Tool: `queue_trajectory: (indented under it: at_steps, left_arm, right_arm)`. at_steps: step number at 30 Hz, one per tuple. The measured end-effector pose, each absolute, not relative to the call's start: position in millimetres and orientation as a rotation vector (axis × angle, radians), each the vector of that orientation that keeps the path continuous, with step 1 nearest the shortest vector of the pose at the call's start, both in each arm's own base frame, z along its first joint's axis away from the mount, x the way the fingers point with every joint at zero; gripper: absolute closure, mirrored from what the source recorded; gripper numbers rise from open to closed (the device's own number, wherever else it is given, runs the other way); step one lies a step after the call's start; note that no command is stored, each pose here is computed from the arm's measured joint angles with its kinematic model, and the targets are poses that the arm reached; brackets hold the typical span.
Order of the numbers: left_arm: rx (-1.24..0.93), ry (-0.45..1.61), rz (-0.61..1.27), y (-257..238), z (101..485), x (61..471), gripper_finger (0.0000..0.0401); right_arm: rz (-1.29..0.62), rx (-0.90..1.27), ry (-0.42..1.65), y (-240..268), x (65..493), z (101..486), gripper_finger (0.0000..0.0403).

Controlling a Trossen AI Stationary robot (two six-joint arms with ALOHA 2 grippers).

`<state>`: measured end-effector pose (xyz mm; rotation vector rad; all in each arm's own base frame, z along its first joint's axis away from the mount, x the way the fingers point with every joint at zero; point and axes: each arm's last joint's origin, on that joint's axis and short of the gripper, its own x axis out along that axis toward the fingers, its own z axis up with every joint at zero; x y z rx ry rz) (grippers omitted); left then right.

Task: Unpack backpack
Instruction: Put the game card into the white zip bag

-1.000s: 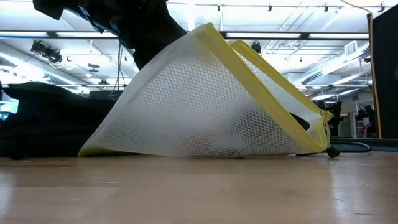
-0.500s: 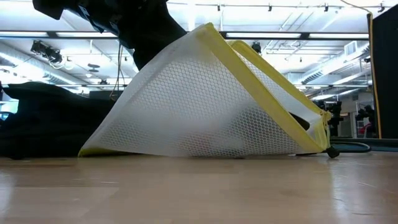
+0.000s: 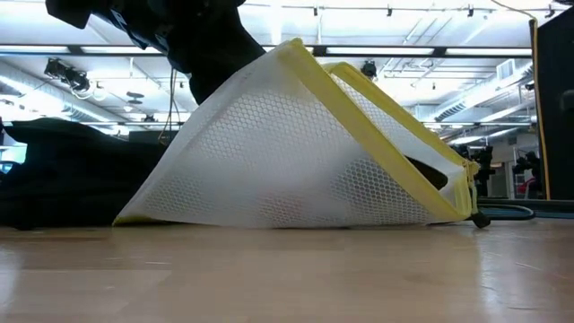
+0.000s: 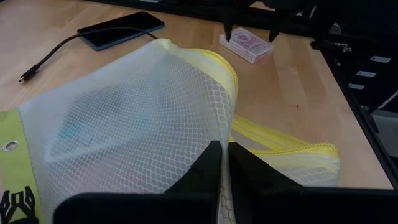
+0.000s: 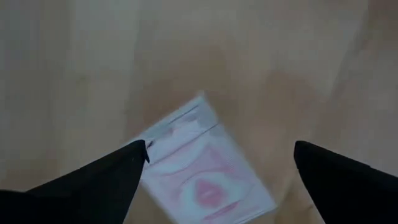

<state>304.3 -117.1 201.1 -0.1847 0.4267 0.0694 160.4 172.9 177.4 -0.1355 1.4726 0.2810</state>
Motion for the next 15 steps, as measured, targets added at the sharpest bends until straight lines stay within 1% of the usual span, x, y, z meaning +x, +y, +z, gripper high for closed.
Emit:
queue_trajectory:
  at_steps: [2, 6, 9, 15]
  left_arm:
    - [-0.185, 0.426, 0.069, -117.1, 201.2, 304.3, 0.0401]
    - [-0.189, 0.426, 0.070, -117.1, 201.1, 304.3, 0.0401]
    - [-0.192, 0.426, 0.071, -117.1, 201.2, 304.3, 0.0401]
    - [-0.192, 0.426, 0.071, -117.1, 201.2, 304.3, 0.0401]
  right_arm:
    - [0.315, -0.140, 1.472, 178.6, 156.9, 179.9, 0.0022]
    - [0.367, -0.249, 1.460, 183.9, 148.8, 179.8, 0.0021]
    - [0.358, -0.330, 1.499, 185.3, 142.4, 174.5, 0.0015]
    - [0.398, -0.486, 1.550, 193.7, 135.8, 157.6, 0.0006]
